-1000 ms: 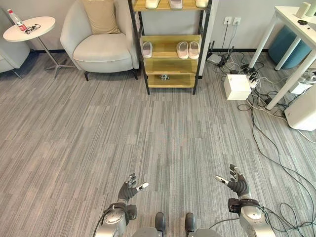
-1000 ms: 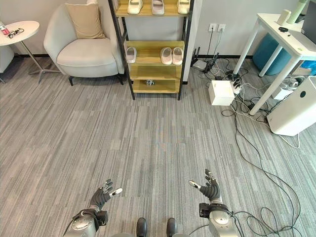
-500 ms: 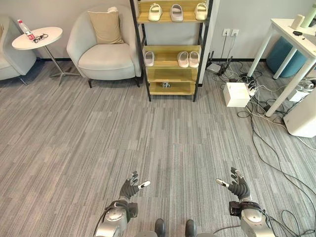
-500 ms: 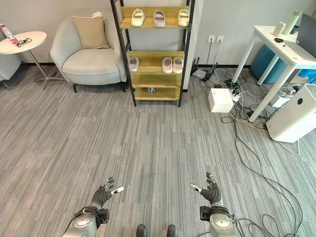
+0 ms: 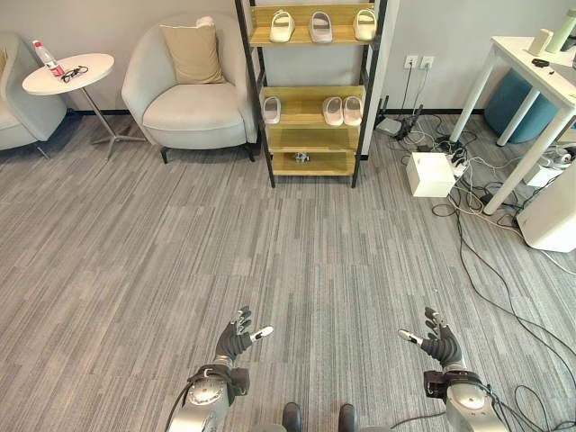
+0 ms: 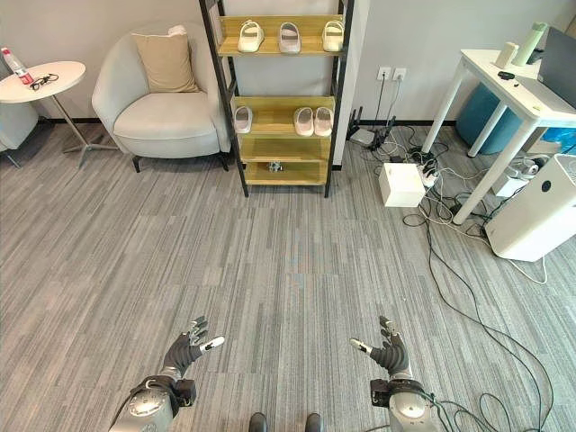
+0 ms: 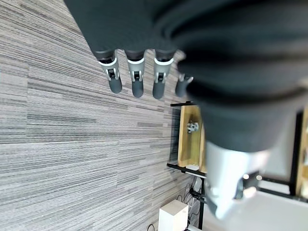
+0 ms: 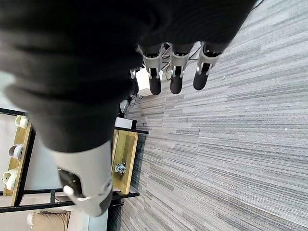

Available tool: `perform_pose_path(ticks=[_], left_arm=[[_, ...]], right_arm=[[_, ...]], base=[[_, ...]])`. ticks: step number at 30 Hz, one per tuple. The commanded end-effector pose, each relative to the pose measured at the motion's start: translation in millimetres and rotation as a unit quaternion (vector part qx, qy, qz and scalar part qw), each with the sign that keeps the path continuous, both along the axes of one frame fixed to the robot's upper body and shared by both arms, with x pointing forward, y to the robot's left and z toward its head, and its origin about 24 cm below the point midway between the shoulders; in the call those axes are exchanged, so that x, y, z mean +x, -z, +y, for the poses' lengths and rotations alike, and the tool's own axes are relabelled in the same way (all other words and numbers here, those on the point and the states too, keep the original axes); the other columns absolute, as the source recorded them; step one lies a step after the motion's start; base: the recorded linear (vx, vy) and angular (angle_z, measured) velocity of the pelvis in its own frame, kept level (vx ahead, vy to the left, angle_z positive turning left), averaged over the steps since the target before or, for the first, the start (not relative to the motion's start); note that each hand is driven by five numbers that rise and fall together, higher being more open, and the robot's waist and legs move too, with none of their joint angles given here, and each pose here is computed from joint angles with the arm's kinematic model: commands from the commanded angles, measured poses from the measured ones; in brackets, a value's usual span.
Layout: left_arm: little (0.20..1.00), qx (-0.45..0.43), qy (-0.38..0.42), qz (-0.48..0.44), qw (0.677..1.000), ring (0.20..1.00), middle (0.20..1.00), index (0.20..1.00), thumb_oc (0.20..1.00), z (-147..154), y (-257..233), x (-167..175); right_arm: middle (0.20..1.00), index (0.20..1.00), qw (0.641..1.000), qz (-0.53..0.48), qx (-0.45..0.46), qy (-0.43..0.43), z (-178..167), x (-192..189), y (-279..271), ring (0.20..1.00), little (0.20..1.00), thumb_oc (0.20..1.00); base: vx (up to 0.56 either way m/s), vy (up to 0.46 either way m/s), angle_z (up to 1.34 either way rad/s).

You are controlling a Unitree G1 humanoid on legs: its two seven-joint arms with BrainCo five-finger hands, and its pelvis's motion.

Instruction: Arrange the slippers neatly on the shoe rack.

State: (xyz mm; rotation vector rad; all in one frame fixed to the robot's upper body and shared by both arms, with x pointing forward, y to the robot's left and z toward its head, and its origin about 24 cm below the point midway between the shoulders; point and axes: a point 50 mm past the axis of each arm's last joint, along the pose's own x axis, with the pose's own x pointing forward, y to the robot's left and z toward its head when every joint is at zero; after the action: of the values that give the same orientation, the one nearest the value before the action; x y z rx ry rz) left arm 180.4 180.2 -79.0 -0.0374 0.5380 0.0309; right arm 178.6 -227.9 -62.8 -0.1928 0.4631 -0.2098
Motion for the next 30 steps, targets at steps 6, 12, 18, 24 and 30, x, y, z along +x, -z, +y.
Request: perform_pose_path(ticks=[6,12,18,24,30], left_arm=[[1.0,0.0,-0.013,-0.035,0.999,1.0,1.0,1.0,1.0,10,-11,15],[1.0,0.011,-0.028,-0.054,0.998,1.0,1.0,1.0,1.0,18,-18,19],[1.0,0.072,0.025,-0.125,0.989,1.0,1.0,1.0,1.0,30,-49,36],[1.0,0.054,0.025,-0.136,0.989,1.0,1.0,1.0,1.0,29,-54,38],[1.0,0.061,0.008,-0.159,0.985,1.0,1.0,1.0,1.0,37,-64,48]], right_arm=[[1.0,1.0,0.998,-0.051,0.014,-0.023,10,13,-16,1.0,1.0,1.0],[1.0,1.0,0.998,-0.059,0.006,-0.032,9,18,-20,1.0,1.0,1.0],[1.0,1.0,0.995,-0.085,-0.027,-0.038,-5,32,-36,1.0,1.0,1.0],[1.0,1.0,0.995,-0.089,-0.05,-0.014,-22,31,-42,1.0,1.0,1.0],[1.0,1.0,0.992,-0.09,-0.084,0.008,-42,25,-48,1.0,1.0,1.0]], base=[[0.0,0.0,0.0],[0.01,0.029,-0.01],[-0.01,0.116,-0.07],[0.16,0.067,-0.1],[0.46,-0.208,0.26]])
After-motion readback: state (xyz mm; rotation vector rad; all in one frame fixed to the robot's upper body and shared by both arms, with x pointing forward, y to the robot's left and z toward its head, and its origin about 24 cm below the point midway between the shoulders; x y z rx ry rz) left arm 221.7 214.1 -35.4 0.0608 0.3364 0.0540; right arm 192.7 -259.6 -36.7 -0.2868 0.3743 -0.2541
